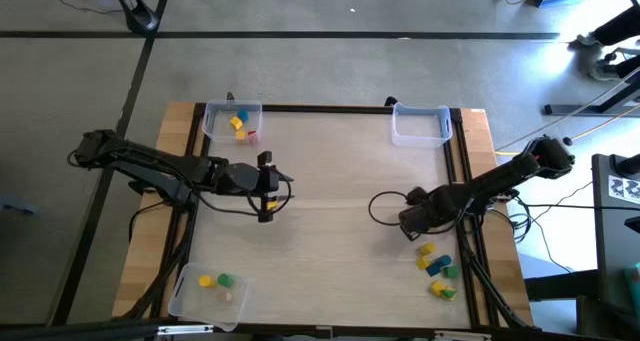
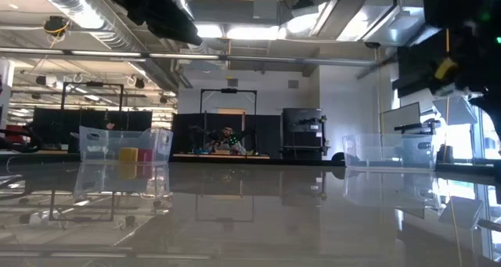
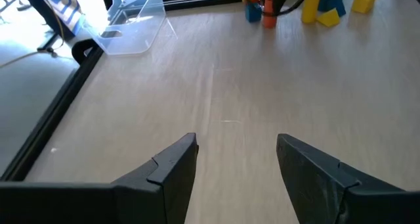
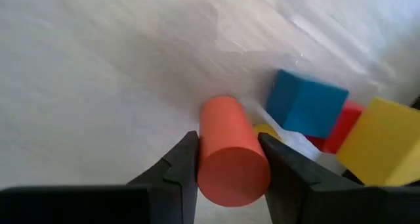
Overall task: Sort blocks by size
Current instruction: Put the right orange cylinder block into the bottom transparent bin
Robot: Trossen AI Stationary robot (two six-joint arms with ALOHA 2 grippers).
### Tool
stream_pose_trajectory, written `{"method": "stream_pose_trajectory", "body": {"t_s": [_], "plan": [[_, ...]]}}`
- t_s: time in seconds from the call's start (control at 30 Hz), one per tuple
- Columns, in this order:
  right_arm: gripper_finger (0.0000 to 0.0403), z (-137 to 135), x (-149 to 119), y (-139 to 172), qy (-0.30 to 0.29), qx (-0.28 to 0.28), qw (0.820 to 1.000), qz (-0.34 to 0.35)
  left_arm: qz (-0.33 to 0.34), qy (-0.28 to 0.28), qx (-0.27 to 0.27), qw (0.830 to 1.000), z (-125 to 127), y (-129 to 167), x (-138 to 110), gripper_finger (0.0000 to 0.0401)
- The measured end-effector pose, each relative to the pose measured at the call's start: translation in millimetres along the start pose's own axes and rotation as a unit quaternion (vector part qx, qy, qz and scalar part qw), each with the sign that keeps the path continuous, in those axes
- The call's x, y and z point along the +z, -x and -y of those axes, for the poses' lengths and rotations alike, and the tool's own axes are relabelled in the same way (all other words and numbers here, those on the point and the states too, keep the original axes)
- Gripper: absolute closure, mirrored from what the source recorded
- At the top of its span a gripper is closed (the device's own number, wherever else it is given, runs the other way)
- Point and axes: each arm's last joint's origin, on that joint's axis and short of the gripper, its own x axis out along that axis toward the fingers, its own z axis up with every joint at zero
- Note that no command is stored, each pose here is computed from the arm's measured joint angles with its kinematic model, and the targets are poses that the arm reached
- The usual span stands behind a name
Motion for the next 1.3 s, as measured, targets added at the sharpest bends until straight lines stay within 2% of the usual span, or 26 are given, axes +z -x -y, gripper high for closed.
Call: {"method": "stream_pose_trajectory", "body": {"t_s": [0.13,0.23,0.3,0.43,0.57,0.77,0.93,1.07,1.3], "plan": [[0.0277,-17.4,9.3,28.1,0.033,0.059,0.993,0.098,-0.001,-0.010,0.000,1.000,0.3,-0.6,-0.2,0.0203],[0.0277,-33.2,16.9,50.0,0.058,0.123,0.973,0.187,-0.006,-0.014,0.000,1.000,1.1,-3.3,-1.2,0.0203],[0.0277,-45.6,21.7,60.1,0.089,0.174,0.949,0.246,-0.006,-0.017,0.000,1.000,2.1,-6.2,-1.3,0.0203],[0.0277,-65.8,38.2,75.0,0.128,0.251,0.897,0.341,0.007,-0.059,-0.010,0.998,5.2,-13.4,0.7,0.0203],[0.0277,-82.3,58.5,82.7,0.156,0.286,0.848,0.419,0.037,-0.120,-0.031,0.992,9.1,-19.8,5.4,0.0203],[0.0277,-103.2,86.9,85.6,0.194,0.340,0.778,0.491,0.092,-0.184,-0.014,0.979,12.5,-22.2,15.7,0.0203],[0.0277,-113.6,103.2,93.8,0.203,0.386,0.705,0.559,0.139,-0.213,0.036,0.967,13.1,-17.7,26.9,0.0203],[0.0277,-117.1,111.5,97.1,0.209,0.423,0.663,0.581,0.157,-0.260,0.045,0.952,15.9,-15.2,30.8,0.0203],[0.0277,-118.5,114.6,94.5,0.202,0.421,0.662,0.586,0.195,-0.257,0.061,0.945,14.8,-12.0,38.7,0.0203]]}}
